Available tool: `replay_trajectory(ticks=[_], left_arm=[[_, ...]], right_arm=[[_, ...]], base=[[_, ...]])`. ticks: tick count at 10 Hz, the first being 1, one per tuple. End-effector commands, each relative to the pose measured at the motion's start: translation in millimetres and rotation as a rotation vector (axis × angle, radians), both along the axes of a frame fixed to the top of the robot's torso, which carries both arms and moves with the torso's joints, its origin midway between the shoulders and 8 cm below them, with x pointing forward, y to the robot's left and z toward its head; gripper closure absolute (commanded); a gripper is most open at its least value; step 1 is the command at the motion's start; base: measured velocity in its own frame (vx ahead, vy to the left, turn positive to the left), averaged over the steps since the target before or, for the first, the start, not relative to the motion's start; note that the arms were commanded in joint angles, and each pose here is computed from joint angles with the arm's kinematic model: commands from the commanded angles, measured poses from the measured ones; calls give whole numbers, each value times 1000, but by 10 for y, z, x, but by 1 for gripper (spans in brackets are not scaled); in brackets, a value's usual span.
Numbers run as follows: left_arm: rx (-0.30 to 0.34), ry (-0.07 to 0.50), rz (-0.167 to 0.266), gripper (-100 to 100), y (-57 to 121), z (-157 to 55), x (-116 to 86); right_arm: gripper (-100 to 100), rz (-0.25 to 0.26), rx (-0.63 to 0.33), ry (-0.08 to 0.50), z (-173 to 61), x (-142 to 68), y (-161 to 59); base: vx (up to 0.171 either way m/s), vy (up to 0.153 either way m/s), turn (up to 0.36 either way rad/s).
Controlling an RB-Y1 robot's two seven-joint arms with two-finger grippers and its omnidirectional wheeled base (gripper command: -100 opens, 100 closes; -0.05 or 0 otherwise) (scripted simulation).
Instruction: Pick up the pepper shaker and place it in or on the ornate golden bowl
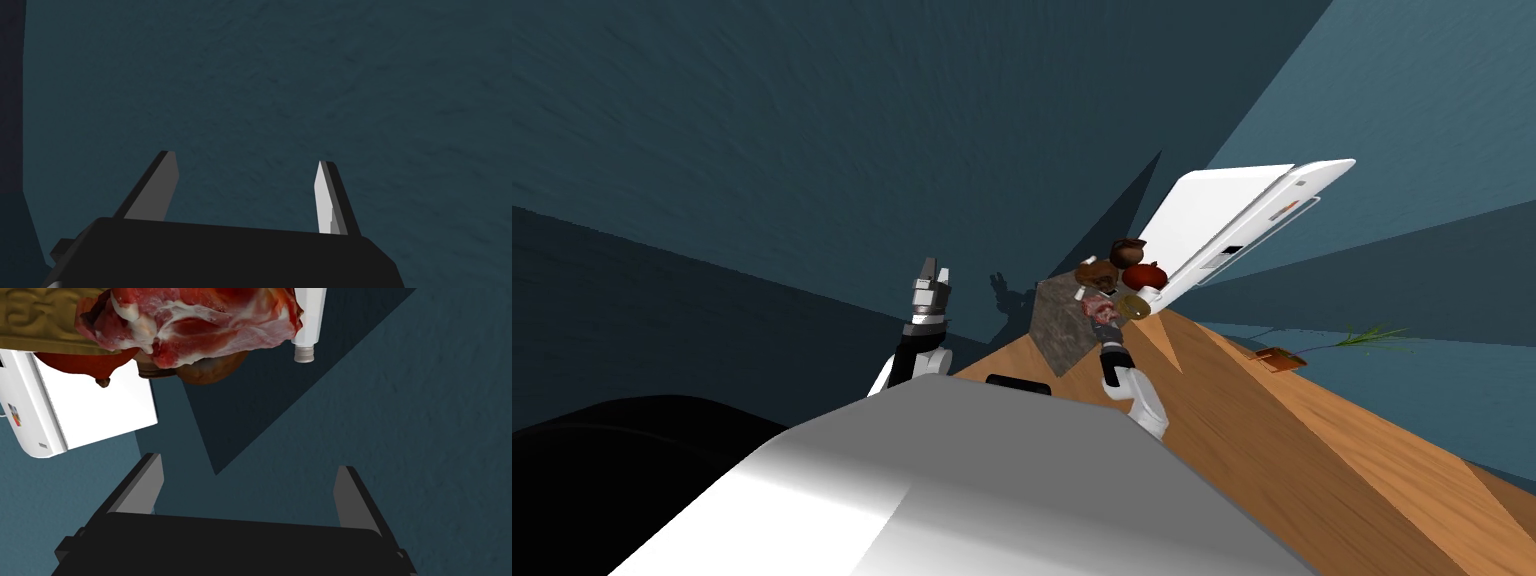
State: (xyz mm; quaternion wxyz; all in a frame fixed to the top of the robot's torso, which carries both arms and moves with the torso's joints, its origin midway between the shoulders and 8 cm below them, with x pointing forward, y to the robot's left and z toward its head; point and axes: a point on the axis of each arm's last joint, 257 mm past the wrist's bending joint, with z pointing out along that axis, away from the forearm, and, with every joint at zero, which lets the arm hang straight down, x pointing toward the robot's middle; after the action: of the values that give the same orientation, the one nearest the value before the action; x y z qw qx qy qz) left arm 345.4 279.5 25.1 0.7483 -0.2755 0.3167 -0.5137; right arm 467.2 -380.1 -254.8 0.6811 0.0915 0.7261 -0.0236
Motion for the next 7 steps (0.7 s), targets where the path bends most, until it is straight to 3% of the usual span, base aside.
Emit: replay_trajectory(ticks=[1, 7], left_arm=[[0, 0, 0, 0, 0, 0, 0], [0, 0, 0, 0, 0, 0, 0]], right_arm=[[-100, -33, -34, 28, -92, 30, -93], [-100, -102, -156, 89, -268, 82, -257]], base=[[32, 37, 27], [47, 24, 18]])
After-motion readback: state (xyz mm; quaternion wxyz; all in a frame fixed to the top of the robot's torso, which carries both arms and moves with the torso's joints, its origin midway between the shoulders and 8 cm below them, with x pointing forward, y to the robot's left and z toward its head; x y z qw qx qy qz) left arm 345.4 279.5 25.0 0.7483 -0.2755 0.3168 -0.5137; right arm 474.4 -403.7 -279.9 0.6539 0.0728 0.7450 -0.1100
